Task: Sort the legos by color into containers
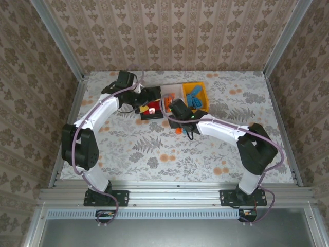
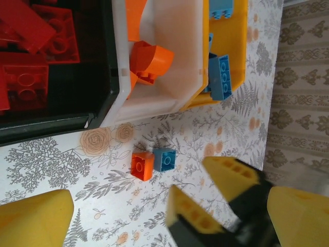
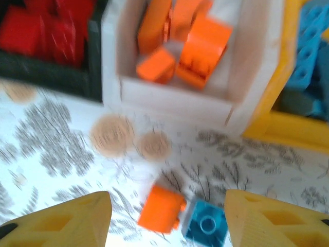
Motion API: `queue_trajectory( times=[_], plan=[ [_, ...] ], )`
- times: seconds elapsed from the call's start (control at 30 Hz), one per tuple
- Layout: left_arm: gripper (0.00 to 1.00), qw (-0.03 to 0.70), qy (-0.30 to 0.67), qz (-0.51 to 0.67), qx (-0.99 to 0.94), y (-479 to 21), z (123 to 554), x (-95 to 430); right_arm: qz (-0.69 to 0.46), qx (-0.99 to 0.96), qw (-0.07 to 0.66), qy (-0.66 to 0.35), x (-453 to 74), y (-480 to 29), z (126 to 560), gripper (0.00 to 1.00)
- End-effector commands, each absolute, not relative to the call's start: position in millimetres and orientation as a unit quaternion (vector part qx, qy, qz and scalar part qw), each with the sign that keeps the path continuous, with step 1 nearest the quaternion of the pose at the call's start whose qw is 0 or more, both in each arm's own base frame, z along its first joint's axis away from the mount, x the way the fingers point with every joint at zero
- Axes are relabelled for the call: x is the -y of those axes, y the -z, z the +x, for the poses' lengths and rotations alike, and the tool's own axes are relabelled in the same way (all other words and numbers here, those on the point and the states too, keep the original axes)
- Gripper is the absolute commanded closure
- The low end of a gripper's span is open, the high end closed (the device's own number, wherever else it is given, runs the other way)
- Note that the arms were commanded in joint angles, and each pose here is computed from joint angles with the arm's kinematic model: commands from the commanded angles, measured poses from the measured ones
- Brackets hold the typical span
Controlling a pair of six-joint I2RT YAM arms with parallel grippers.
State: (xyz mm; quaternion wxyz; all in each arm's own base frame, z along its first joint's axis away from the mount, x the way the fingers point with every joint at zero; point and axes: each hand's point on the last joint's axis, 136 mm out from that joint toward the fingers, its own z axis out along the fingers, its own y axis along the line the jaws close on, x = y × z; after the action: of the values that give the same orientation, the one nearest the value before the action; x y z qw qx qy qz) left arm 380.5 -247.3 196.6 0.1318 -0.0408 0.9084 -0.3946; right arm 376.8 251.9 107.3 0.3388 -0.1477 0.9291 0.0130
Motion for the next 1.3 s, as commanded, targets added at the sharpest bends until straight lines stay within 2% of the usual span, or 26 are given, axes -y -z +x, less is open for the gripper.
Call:
queue_trajectory(
  times=[0.0,0.27,0.67,0.83,1.07,1.27],
  plan=[
    [0.01,0.149,0.422,-0.019,-0.894,-220.1,377.9,250.6,-0.215,-0.933,0.286,0.039,-240.5,-81.4,357.8,0.37],
    [0.01,0.146,0.436,-0.027,-0.887,-222.4,381.1,246.6,-0.305,-0.913,0.237,0.13,-236.0,-47.1,349.3,0.35],
    [0.01,0.148,0.436,-0.03,-0.887,-222.2,382.1,244.8,-0.32,-0.889,0.256,0.205,-229.8,-48.1,394.5,0.36],
    [0.01,0.147,0.436,-0.031,-0.887,-222.1,382.3,244.3,-0.313,-0.9,0.26,0.154,-232.3,-47.8,407.1,0.38],
    [0.01,0.146,0.436,-0.033,-0.887,-220.5,382.8,243.8,-0.255,-0.936,0.242,0.025,-236.4,-37.8,406.0,0.41],
    [0.01,0.147,0.436,-0.033,-0.887,-220.4,383.4,243.2,-0.23,-0.942,0.243,-0.012,-239.5,-33.0,408.1,0.48]
  ],
)
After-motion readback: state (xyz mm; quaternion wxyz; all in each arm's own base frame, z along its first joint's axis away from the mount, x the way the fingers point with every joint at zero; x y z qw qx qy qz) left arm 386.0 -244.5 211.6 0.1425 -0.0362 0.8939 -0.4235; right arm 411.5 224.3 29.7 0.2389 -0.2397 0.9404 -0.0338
